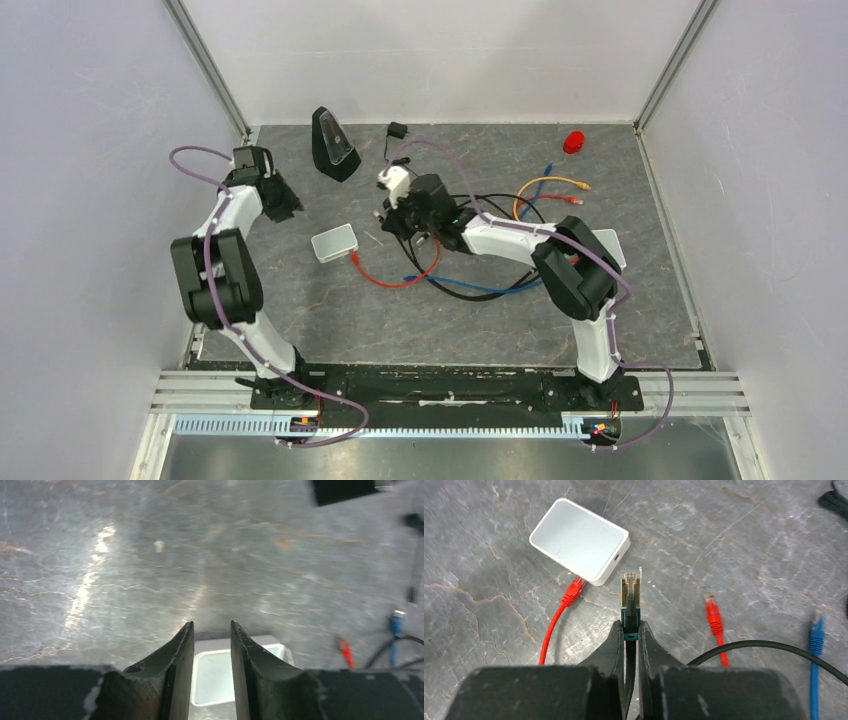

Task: Insert the plug into the switch port
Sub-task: Insert the connector into the switch port.

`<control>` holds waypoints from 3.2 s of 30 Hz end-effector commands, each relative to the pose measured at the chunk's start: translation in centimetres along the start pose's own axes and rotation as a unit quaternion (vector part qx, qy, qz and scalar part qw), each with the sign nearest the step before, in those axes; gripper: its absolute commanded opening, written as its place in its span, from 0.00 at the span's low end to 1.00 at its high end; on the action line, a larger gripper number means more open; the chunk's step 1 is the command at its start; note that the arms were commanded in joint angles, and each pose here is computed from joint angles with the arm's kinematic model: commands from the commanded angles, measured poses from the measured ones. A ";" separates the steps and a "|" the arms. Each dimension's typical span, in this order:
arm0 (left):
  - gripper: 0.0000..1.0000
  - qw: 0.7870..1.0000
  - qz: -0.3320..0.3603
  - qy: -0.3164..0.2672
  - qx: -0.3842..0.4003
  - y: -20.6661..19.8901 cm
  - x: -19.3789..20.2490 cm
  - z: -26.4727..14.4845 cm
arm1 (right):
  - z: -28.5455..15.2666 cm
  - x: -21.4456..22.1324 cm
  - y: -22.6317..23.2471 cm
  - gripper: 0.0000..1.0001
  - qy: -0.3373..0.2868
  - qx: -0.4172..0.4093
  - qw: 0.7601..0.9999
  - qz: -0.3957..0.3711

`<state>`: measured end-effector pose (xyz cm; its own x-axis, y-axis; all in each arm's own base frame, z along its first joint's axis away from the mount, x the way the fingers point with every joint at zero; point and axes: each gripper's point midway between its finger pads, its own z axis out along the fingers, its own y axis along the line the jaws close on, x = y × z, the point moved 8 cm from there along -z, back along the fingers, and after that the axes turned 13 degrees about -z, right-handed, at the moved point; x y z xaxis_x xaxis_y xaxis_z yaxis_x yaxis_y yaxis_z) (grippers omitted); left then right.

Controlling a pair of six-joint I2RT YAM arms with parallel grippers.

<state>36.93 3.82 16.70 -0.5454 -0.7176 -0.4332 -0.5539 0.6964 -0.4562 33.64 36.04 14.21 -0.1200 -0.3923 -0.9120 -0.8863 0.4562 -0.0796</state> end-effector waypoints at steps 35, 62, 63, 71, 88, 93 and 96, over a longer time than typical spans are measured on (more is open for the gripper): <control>0.24 0.978 -0.119 0.169 -0.036 6.6 9.9 1.8 | 5.1 4.8 10.5 0.00 0.273 -0.021 0.956 -0.100; 0.24 0.988 -0.146 0.050 0.001 5.4 8.2 -0.9 | 1.7 1.5 10.2 0.00 0.262 -0.069 0.956 -0.113; 0.24 0.988 -0.145 0.050 0.001 5.2 7.8 -0.8 | 1.7 1.8 10.2 0.00 0.269 -0.066 0.955 -0.110; 0.24 0.985 -0.147 0.091 0.020 4.8 8.1 0.4 | 2.3 2.9 9.5 0.00 0.290 -0.026 0.950 -0.113; 0.25 0.977 -0.145 0.152 0.039 5.1 9.8 1.2 | 4.4 2.7 9.3 0.00 0.282 -0.014 0.953 -0.107; 0.24 0.973 -0.156 0.164 0.042 5.6 10.9 1.2 | 4.8 2.8 9.3 0.00 0.281 -0.014 0.954 -0.104; 0.24 0.972 -0.162 0.167 0.045 5.7 11.4 1.1 | 4.7 2.7 9.6 0.00 0.279 -0.021 0.955 -0.097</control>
<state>28.56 0.09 8.28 -0.5095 -0.8604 0.0116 -0.7120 0.4140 -0.5672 26.45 42.38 8.78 -0.1462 -0.8553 -0.4970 -0.9375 0.2801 -0.2063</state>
